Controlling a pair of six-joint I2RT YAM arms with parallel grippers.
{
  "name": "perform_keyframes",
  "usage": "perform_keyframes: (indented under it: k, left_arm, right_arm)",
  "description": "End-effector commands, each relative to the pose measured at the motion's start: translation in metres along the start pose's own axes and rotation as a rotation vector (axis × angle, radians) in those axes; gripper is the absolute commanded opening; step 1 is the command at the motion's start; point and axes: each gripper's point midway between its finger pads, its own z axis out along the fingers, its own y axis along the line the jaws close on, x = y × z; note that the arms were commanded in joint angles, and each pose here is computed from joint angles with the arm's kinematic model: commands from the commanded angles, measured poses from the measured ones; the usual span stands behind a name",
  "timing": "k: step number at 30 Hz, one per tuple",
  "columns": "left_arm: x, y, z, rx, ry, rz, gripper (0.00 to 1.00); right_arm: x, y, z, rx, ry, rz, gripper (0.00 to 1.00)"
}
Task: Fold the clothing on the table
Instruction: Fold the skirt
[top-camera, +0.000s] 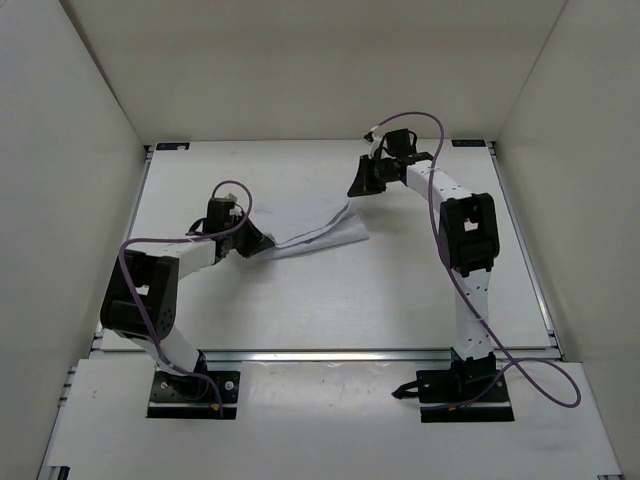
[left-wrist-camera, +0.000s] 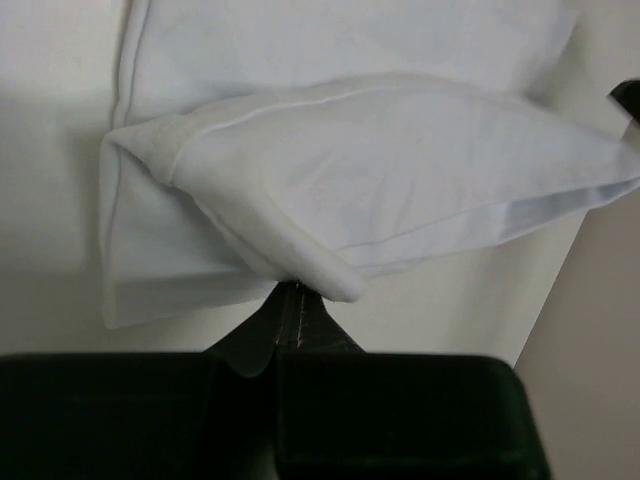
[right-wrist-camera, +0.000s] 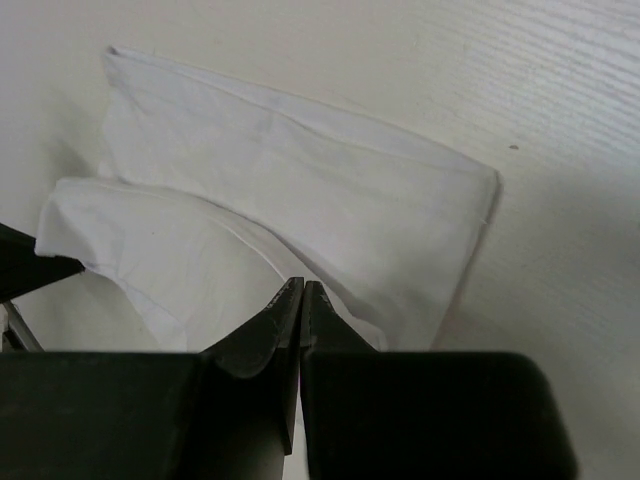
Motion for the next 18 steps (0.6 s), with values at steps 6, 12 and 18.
perform_keyframes:
  k: [6, 12, 18]
  left_arm:
    - [-0.097, -0.049, -0.007, 0.169, -0.246, -0.01, 0.01]
    - [-0.126, -0.062, 0.03, 0.186, -0.24, -0.011, 0.02]
    - [-0.132, -0.064, 0.033, 0.202, -0.237, 0.03, 0.18]
  right_arm:
    - [-0.062, 0.011, -0.031, -0.01, -0.152, -0.033, 0.0]
    - [-0.067, 0.008, -0.061, 0.029, -0.181, -0.038, 0.0]
    - [-0.058, 0.021, -0.106, 0.107, -0.241, -0.079, 0.0]
